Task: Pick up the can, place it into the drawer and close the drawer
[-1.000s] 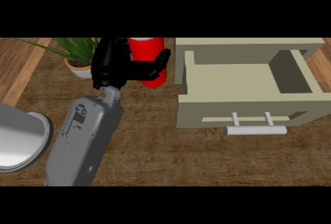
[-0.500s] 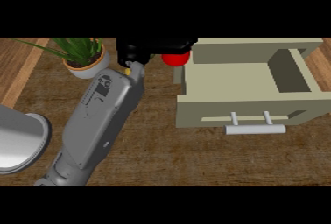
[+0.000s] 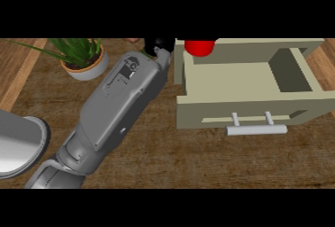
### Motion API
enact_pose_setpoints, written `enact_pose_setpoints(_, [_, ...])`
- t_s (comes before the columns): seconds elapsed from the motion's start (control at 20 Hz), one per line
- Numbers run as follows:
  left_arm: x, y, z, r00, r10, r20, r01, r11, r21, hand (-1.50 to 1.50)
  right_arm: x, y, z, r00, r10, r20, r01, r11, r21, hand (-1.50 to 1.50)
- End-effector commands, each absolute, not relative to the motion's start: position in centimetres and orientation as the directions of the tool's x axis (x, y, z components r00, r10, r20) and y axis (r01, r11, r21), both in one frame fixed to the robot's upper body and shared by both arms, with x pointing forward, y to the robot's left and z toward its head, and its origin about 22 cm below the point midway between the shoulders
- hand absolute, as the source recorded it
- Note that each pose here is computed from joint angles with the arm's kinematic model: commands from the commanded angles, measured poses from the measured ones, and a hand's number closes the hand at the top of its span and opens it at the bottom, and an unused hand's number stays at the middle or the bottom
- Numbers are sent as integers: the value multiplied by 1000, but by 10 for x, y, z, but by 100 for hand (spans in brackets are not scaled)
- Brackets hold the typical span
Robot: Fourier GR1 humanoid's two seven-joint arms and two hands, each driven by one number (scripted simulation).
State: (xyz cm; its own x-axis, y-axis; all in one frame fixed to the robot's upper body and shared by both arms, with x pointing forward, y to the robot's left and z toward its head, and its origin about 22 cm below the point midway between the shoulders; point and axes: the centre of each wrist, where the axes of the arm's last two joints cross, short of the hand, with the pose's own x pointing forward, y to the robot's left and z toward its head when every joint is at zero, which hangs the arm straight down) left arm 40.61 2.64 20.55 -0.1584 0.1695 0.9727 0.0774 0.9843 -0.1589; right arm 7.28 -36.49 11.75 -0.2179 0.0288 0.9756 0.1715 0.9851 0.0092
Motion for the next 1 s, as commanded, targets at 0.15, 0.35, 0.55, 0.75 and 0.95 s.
enact_pose_setpoints(0.15, [418,6,222,-152,148,977,86,987,-136,150,76,-359,116,-218,23,976,165,986,14,-150])
enact_pose_setpoints(0.35, [420,7,200,-134,139,981,94,987,-127,150,83,-357,127,-234,28,972,175,985,13,-150])
enact_pose_setpoints(0.55, [413,-6,195,-117,132,984,91,988,-122,150,84,-363,120,-224,15,975,158,987,21,-150])
enact_pose_setpoints(0.75, [415,-15,202,-114,79,990,47,996,-74,150,87,-360,121,-223,40,974,161,987,-4,-150])
enact_pose_setpoints(0.95, [414,-20,199,-86,77,993,17,997,-76,150,91,-368,133,-244,13,970,130,991,20,-150])
